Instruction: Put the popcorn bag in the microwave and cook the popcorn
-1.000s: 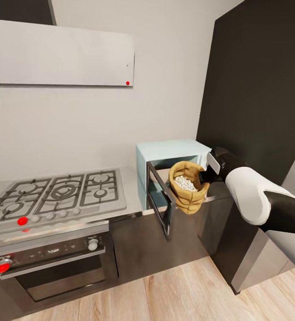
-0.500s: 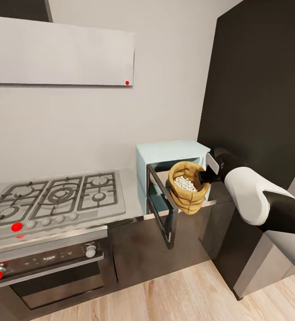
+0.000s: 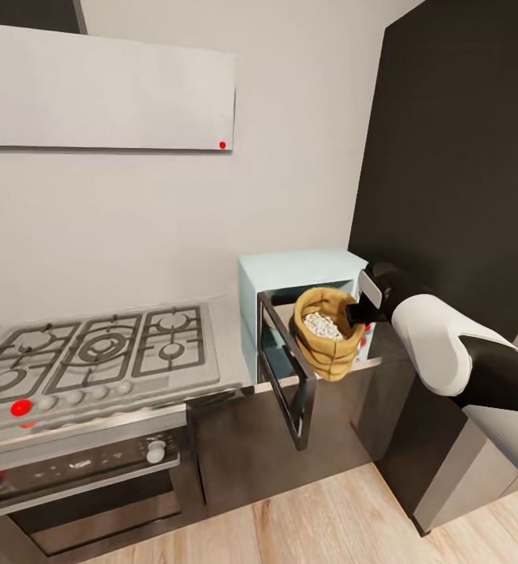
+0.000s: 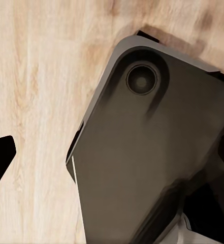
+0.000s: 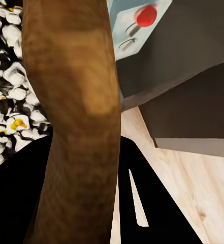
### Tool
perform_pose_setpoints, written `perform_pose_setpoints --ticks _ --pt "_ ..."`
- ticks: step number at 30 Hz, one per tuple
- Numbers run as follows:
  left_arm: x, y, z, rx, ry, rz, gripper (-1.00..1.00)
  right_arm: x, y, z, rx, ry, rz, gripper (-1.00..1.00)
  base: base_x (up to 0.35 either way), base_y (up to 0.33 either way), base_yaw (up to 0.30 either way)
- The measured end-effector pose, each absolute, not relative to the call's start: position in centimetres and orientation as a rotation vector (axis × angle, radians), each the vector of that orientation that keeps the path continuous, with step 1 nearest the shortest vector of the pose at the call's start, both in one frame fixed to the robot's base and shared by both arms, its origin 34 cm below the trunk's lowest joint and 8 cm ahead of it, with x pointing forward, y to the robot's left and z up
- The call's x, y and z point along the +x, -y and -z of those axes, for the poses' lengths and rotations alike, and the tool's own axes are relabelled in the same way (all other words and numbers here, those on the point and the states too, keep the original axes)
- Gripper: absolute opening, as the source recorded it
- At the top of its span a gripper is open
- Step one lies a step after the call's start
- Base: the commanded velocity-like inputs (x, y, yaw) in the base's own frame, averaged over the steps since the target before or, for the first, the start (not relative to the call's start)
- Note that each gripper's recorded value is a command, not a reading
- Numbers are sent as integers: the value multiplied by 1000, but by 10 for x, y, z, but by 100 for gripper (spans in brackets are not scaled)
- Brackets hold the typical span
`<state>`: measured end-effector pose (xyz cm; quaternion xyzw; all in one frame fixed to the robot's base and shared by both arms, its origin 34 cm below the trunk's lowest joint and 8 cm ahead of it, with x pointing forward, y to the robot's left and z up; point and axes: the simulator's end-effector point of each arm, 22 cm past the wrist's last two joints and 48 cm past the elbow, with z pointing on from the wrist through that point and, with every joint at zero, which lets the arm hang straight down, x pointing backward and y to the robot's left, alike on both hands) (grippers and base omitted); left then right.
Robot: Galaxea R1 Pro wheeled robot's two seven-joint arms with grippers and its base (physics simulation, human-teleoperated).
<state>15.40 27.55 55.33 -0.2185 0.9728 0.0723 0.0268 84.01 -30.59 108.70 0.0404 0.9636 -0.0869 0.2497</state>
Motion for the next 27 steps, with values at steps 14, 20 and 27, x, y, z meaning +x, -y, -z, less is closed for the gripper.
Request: perform_pose_setpoints --ticks 14,20,27 --pt "154 -274 -553 -672 -3005 -214 100 838 305 -1084 106 -2631 238 -100 102 0 0" --pt "154 -274 -553 -672 -3005 -214 100 836 306 -1080 94 -2644 256 -100 160 0 0" --pt "155 -274 -553 -673 -3005 -214 100 836 306 -1079 94 -2644 256 -100 72 0 0"
